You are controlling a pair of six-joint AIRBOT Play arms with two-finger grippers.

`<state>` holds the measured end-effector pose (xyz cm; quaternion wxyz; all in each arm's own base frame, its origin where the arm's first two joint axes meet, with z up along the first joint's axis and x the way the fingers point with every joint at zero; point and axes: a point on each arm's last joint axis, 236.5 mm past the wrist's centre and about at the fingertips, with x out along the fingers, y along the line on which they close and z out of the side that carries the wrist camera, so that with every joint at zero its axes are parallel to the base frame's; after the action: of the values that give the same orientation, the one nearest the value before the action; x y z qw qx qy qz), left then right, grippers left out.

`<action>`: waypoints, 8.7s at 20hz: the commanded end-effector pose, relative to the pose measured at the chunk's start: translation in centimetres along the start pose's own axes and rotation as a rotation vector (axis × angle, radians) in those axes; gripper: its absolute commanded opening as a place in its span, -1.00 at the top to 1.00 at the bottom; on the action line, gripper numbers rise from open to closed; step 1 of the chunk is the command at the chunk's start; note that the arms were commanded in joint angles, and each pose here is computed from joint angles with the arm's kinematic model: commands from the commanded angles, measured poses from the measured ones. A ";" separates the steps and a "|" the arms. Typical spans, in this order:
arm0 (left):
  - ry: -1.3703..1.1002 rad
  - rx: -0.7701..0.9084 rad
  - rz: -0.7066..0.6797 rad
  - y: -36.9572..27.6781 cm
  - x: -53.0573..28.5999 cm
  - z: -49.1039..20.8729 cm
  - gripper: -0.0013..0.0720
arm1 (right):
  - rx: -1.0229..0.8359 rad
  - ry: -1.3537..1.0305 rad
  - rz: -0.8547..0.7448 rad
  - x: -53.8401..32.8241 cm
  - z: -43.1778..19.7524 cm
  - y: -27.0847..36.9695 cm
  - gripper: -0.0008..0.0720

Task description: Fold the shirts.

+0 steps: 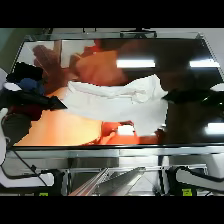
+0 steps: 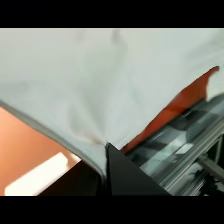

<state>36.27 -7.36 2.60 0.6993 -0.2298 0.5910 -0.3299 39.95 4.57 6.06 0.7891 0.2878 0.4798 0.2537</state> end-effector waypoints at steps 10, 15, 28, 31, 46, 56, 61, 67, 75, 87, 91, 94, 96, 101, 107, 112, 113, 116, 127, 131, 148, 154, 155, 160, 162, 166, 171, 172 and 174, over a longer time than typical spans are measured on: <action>-0.966 0.997 -0.036 -35.7 -29.2 -5.1 0.90 | -0.835 -1.242 -0.327 -34.0 0.1 32.1 0.93; -0.980 0.804 -0.024 -30.7 -29.2 -4.0 0.90 | -0.748 -1.064 -0.263 -30.5 1.2 28.8 0.93; -0.566 0.389 -0.120 -7.9 -6.9 14.7 0.92 | -0.224 -0.471 0.143 -3.1 10.5 4.2 0.93; -0.612 0.477 -0.235 -12.8 -10.8 15.3 0.92 | -0.303 -0.550 0.176 -6.3 11.9 7.7 0.93; -0.708 1.372 -0.432 -44.4 -26.8 -13.0 0.91 | -1.034 -1.435 -0.349 -36.4 -3.2 36.6 0.93; -0.705 0.942 -0.435 -34.1 -26.7 -5.4 0.91 | -0.725 -1.024 -0.143 -28.9 2.8 26.9 0.93; -0.426 0.576 -0.548 -23.1 -15.2 1.1 0.92 | -0.413 -0.689 0.032 -19.2 7.0 15.0 0.93; -0.389 0.187 -0.527 -7.8 -4.1 8.9 0.92 | -0.033 -0.432 0.006 -3.7 9.1 -1.3 0.93; -0.456 0.032 -0.443 4.1 1.0 17.0 0.94 | 0.197 -0.415 -0.085 5.4 10.4 -13.8 0.93; -0.417 0.191 -0.284 4.3 5.3 22.1 0.94 | 0.065 -0.568 -0.060 4.1 20.0 -13.6 0.93; -0.337 0.238 -0.144 5.8 8.6 21.3 0.94 | 0.109 -0.515 -0.053 6.6 18.3 -15.9 0.93; -0.335 0.247 -0.113 6.1 9.1 21.5 0.94 | 0.112 -0.463 -0.045 7.8 16.9 -16.7 0.93; -0.317 0.250 -0.083 6.9 9.4 21.2 0.94 | 0.071 -0.411 -0.094 8.0 15.7 -17.8 0.93; -0.257 0.248 0.032 9.7 9.8 20.2 0.94 | 0.038 -0.343 -0.167 8.0 14.2 -19.5 0.93; -0.256 0.244 0.061 10.4 9.8 20.2 0.94 | 0.022 -0.327 -0.185 8.1 13.8 -19.9 0.93; -0.258 0.242 0.054 10.2 9.8 20.2 0.94 | 0.023 -0.329 -0.187 8.0 13.9 -19.9 0.93; -0.258 0.241 0.053 10.2 9.8 20.2 0.94 | 0.023 -0.330 -0.188 8.0 13.9 -20.0 0.93; -0.256 0.237 0.051 10.1 9.8 20.2 0.20 | 0.021 -0.330 -0.186 7.9 13.9 -19.8 0.06; -0.224 -0.040 -0.031 9.9 1.1 17.3 -0.98 | 0.114 -0.203 -0.355 -1.3 11.0 -19.6 -0.44; -0.195 -0.098 -0.059 8.4 -3.5 15.2 -0.98 | 0.122 -0.188 -0.320 -5.3 10.2 -16.6 -0.44; -0.131 0.133 -0.023 -12.6 -10.7 4.5 0.97 | 0.097 -0.124 -0.249 -14.7 1.5 0.4 0.93; -0.038 0.032 0.175 -8.7 -6.1 -5.9 0.89 | 0.203 -0.218 -0.292 -10.5 -4.0 -3.5 0.93; -0.032 0.014 0.178 -8.0 -5.2 -7.6 0.89 | 0.227 -0.221 -0.282 -9.4 -5.1 -4.2 0.93; -0.157 -0.107 0.227 -1.2 -2.1 -10.2 0.89 | 0.288 -0.267 -0.200 -5.7 -5.9 -5.7 0.93; -0.182 -0.164 0.244 2.0 -2.4 -9.1 0.89 | 0.262 -0.294 -0.194 -6.1 -3.9 -6.2 0.93; -0.095 -0.350 0.165 6.8 -1.4 -10.6 0.04 | 0.307 -0.161 -0.236 -5.6 -6.6 -9.0 0.71; -0.024 -0.416 0.138 11.1 2.2 -11.1 0.03 | 0.463 -0.229 -0.334 -9.9 -8.1 -13.8 -0.07; -0.008 -0.415 0.141 11.7 3.1 -11.2 0.03 | 0.485 -0.237 -0.338 -10.6 -8.5 -14.2 -0.07; 0.027 -0.399 0.148 12.8 5.2 -11.2 0.03 | 0.512 -0.243 -0.342 -11.5 -9.1 -14.8 -0.07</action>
<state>27.69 -1.36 -8.98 0.6610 -0.3265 0.6573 -0.1560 30.37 -10.03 -0.25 0.7845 0.4045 0.4694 -0.0247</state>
